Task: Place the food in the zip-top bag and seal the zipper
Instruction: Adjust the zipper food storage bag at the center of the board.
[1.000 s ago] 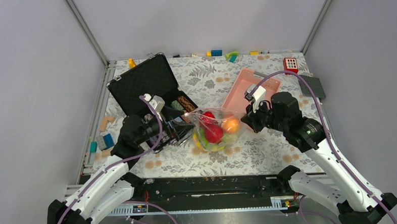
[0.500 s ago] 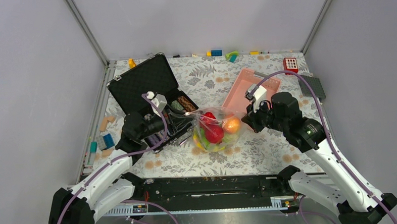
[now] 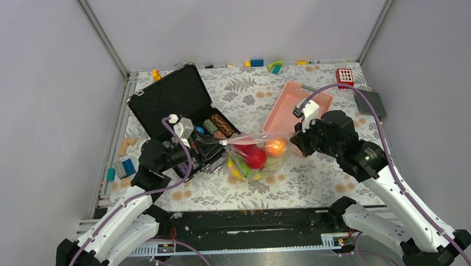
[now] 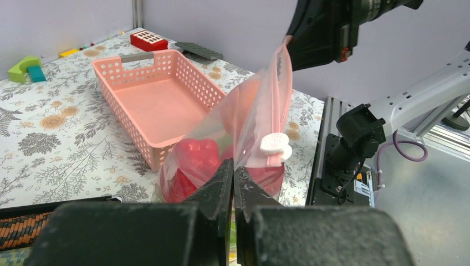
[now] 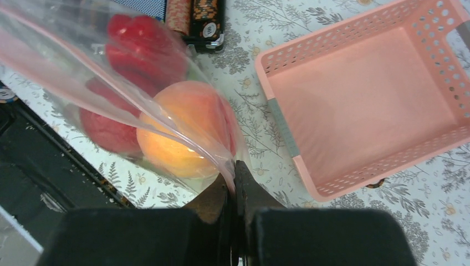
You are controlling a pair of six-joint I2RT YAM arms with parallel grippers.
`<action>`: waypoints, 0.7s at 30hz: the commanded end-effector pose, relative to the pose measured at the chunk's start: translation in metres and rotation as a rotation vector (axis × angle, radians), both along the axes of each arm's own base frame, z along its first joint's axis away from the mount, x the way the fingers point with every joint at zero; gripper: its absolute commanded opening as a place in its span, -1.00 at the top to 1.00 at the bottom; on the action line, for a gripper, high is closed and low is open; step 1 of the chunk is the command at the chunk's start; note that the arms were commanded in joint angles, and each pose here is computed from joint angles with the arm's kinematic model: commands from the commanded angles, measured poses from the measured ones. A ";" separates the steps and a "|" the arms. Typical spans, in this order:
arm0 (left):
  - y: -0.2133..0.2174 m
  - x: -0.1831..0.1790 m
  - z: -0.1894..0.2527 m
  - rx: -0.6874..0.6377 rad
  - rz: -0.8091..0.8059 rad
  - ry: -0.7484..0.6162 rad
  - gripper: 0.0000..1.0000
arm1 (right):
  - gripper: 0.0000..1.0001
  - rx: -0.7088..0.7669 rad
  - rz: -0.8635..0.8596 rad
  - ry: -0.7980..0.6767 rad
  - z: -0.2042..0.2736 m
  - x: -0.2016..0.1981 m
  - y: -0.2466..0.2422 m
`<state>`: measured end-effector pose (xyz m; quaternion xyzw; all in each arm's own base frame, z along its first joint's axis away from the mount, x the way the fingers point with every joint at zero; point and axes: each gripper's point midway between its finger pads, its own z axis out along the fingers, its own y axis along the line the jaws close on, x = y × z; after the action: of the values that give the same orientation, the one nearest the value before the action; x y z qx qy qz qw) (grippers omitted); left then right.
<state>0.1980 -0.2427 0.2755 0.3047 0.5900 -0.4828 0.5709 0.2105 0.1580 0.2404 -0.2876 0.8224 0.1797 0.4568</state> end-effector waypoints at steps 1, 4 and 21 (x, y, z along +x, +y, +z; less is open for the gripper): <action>0.015 0.003 0.025 -0.047 0.090 -0.114 1.00 | 0.95 -0.170 -0.222 -0.047 0.003 0.018 -0.049; 0.014 0.002 0.025 -0.025 0.085 -0.096 1.00 | 0.82 -0.124 -0.100 -0.048 0.010 0.010 -0.030; 0.008 0.005 0.030 -0.007 0.103 0.026 1.00 | -0.99 0.028 0.499 -0.367 0.110 -0.017 0.058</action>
<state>0.1994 -0.2396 0.2729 0.2849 0.6276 -0.4683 0.5528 0.1917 0.1837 0.3019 -0.4525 0.7020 0.2144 0.5065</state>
